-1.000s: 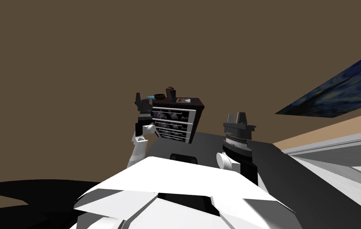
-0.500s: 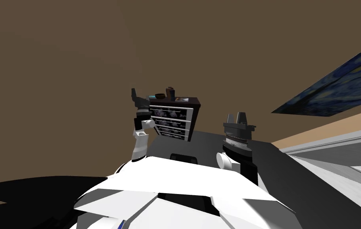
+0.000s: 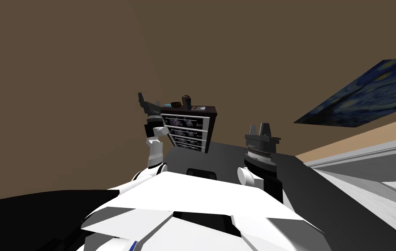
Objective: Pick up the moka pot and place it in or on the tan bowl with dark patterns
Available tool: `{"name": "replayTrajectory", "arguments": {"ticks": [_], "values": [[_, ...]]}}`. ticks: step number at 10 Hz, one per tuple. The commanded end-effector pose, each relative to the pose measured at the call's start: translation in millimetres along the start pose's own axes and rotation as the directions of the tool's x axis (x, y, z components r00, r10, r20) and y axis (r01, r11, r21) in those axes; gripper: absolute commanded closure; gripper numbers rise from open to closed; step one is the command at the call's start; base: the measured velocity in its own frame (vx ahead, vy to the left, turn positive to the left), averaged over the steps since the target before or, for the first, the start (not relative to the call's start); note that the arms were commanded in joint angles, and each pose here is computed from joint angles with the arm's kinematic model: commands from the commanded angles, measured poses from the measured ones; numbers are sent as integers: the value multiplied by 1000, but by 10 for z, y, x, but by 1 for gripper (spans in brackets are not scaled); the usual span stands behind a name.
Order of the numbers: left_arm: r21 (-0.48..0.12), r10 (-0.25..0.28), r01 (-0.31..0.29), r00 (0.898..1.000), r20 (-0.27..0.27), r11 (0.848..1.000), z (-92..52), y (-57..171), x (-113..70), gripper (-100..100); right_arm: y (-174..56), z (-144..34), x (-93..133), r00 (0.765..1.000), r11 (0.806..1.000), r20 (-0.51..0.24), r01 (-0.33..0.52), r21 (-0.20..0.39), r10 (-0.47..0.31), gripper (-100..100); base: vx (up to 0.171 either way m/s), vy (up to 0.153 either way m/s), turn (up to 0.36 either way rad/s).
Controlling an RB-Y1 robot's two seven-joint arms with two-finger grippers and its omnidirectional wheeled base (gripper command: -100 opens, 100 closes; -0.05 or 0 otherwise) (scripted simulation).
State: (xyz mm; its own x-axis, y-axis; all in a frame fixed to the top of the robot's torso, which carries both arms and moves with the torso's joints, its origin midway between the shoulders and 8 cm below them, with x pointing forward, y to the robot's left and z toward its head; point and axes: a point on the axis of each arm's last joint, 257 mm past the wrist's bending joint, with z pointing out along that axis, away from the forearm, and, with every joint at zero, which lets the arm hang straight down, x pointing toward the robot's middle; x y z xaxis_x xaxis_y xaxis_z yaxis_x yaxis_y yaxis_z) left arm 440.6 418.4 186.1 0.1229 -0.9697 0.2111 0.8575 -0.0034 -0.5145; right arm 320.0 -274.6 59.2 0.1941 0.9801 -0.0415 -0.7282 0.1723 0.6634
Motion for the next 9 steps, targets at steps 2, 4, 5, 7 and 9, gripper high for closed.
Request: {"name": "replayTrajectory", "arguments": {"ticks": [2,4,5,7,9], "values": [[16,-24,23,998,54,1000,163,17,-195,-100,0,0,0,1000,1000,0,0,0,0,0,-61,-45,27],[33,-52,49,994,98,998,306,10,-343,-100,0,0,0,1000,1000,0,0,0,0,0,-106,-79,37],[45,-66,61,993,102,997,379,-1,-326,-100,0,0,0,1000,1000,0,0,0,0,0,-103,-82,33],[52,-91,84,984,152,995,483,32,-515,-100,0,0,0,1000,1000,0,0,0,0,0,-57,-43,17],[78,-111,100,983,147,992,578,-46,-455,-100,0,0,0,1000,1000,0,0,0,0,0,-58,-46,19]]}}
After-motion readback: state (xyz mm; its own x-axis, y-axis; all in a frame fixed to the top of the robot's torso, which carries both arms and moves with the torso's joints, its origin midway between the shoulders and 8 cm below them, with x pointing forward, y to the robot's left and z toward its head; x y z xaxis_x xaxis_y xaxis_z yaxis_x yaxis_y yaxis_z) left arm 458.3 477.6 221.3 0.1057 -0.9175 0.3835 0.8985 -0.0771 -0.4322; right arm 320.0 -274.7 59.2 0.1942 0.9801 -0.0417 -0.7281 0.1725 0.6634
